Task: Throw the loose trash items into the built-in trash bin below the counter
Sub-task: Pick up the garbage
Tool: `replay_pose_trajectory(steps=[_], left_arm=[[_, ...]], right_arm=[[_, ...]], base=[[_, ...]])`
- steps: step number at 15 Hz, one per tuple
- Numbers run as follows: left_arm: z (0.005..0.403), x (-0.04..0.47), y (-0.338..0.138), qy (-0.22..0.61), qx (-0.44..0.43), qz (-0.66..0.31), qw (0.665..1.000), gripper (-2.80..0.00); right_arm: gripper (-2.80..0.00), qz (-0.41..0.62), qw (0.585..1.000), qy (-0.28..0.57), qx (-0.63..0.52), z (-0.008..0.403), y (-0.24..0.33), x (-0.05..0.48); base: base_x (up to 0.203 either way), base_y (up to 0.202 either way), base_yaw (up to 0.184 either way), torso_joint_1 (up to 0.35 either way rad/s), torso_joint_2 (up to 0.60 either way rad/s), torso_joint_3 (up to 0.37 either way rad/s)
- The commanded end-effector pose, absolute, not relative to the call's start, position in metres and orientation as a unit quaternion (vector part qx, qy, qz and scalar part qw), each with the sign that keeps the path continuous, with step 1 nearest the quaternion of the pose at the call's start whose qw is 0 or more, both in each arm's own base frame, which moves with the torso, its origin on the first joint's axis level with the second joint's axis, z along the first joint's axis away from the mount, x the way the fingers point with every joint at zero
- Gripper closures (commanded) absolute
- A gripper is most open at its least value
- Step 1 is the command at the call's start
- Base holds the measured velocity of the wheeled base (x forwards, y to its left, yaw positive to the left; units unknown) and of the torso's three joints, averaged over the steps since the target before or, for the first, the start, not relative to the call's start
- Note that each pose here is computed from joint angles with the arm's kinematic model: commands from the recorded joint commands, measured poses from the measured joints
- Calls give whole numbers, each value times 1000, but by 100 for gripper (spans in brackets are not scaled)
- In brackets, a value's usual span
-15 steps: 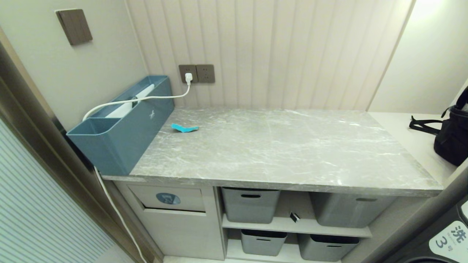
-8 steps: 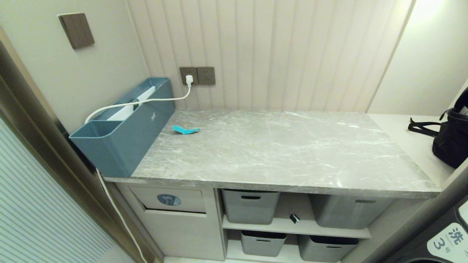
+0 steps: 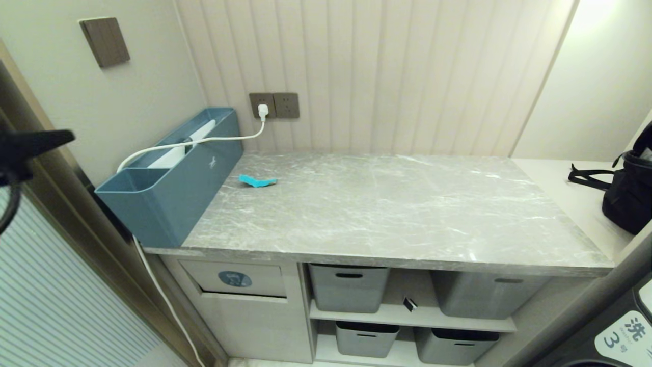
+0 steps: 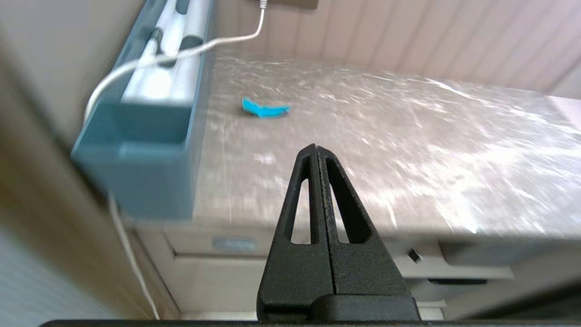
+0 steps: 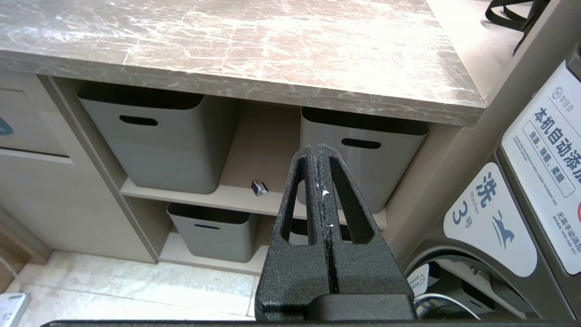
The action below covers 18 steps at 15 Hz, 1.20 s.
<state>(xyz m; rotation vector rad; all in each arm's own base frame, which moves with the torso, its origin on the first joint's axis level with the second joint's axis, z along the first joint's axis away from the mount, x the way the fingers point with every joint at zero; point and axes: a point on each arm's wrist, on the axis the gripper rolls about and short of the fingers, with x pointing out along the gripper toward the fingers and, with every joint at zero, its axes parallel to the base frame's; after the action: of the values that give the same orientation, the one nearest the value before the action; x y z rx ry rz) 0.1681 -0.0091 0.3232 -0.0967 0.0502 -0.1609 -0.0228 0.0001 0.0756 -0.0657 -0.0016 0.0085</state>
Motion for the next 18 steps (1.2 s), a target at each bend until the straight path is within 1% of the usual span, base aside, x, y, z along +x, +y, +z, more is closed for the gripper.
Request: replay_pose_trajectory(steps=[1, 3, 6, 8, 12, 14, 16, 18], left_arm=[[301, 259, -19, 105, -46, -81, 990, 0], [285, 298, -35, 146, -25, -85, 985, 0], [255, 333, -47, 198, 11, -124, 972, 0], [250, 357, -54, 198, 18, -135, 971, 0], [239, 409, -76, 204, 41, -91, 974, 0], [234, 436, -86, 193, 49, -67, 978, 0], [217, 457, -91, 207, 60, -34, 976, 0], [189, 468, -89, 241, 69, -14, 968, 0]], right_arm=[[0, 5, 999, 0, -33, 75, 0, -23], [0, 5, 999, 0, -34, 75, 0, -23], [0, 5, 999, 0, -33, 75, 0, -23], [0, 5, 999, 0, -33, 75, 0, -23], [0, 5, 999, 0, -33, 75, 0, -23], [0, 5, 999, 0, -33, 75, 0, -23], [0, 5, 999, 0, -33, 75, 0, -23], [0, 5, 999, 0, -33, 75, 0, -23]], base=[[0, 0, 0, 0, 0, 0], [0, 0, 0, 0, 0, 0], [0, 0, 0, 0, 0, 0], [0, 0, 0, 0, 0, 0], [0, 0, 0, 0, 0, 0], [0, 0, 0, 0, 0, 0], [0, 0, 0, 0, 0, 0], [0, 0, 0, 0, 0, 0]])
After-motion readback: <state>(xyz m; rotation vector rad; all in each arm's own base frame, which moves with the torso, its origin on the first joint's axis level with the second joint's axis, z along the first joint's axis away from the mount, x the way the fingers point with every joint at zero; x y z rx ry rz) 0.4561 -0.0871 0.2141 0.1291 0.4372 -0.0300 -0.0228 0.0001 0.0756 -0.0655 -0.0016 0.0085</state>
